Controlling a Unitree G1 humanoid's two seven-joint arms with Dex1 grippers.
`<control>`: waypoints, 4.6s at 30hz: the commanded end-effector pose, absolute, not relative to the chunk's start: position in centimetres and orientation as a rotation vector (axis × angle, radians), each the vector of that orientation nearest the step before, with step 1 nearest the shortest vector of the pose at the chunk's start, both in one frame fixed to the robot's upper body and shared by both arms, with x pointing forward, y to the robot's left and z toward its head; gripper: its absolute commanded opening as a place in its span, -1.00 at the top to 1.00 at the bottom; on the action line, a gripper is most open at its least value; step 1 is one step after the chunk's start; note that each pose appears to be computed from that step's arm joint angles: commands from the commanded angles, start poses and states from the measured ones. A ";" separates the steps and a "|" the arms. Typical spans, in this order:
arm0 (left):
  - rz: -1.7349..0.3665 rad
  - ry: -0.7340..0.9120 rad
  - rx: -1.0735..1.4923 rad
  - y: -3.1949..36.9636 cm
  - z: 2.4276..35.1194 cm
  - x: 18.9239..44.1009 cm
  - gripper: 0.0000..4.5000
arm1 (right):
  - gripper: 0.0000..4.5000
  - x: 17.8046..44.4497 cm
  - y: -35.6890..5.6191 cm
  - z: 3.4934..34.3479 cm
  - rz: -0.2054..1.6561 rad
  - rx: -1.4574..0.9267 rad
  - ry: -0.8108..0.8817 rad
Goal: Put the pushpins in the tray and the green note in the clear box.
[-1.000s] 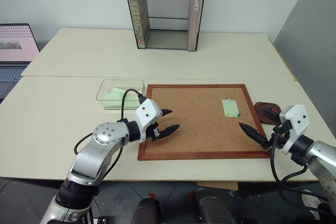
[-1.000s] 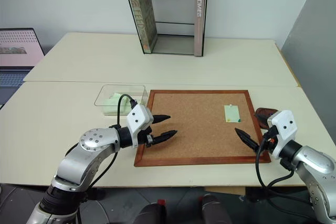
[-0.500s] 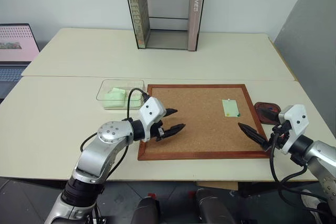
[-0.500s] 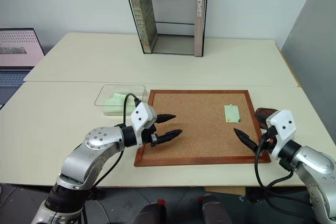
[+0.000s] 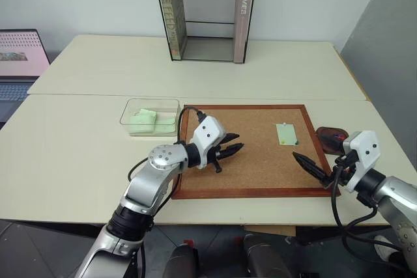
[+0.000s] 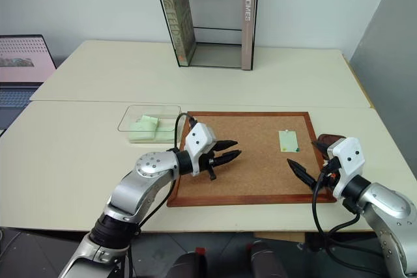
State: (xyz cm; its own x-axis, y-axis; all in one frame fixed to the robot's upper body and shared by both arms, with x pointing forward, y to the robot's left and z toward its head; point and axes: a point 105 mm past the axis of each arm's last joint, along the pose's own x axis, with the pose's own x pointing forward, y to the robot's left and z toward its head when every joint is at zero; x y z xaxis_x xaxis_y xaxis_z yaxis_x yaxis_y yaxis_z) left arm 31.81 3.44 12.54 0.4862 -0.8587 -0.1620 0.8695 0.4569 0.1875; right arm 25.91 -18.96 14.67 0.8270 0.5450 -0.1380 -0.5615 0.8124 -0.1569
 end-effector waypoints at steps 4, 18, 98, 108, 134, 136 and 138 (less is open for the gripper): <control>-1.123 -0.011 0.233 0.3 12.9 32.5 0.98 | -1.00 26.5 -18.0 15.0 0.576 -0.187 0.052; -1.183 0.162 0.268 -0.7 6.3 33.1 0.98 | -1.00 31.8 -18.0 14.6 0.510 -0.153 0.086; -1.207 0.232 0.298 -0.3 5.0 32.4 1.00 | 0.97 33.4 -28.9 11.7 0.111 -0.441 0.270; -1.197 0.232 0.301 -0.2 5.0 32.6 1.00 | 0.11 34.4 -29.0 12.2 0.096 -0.432 0.251; -1.203 0.226 0.322 0.0 5.0 32.7 1.00 | -0.41 31.8 -20.6 10.9 0.297 -0.109 0.175; -1.202 0.226 0.323 0.0 5.0 32.8 1.00 | -0.41 32.1 -20.2 10.7 0.298 -0.107 0.172; -1.202 0.226 0.323 0.0 5.1 32.8 1.00 | -0.41 32.4 -20.1 10.5 0.298 -0.108 0.173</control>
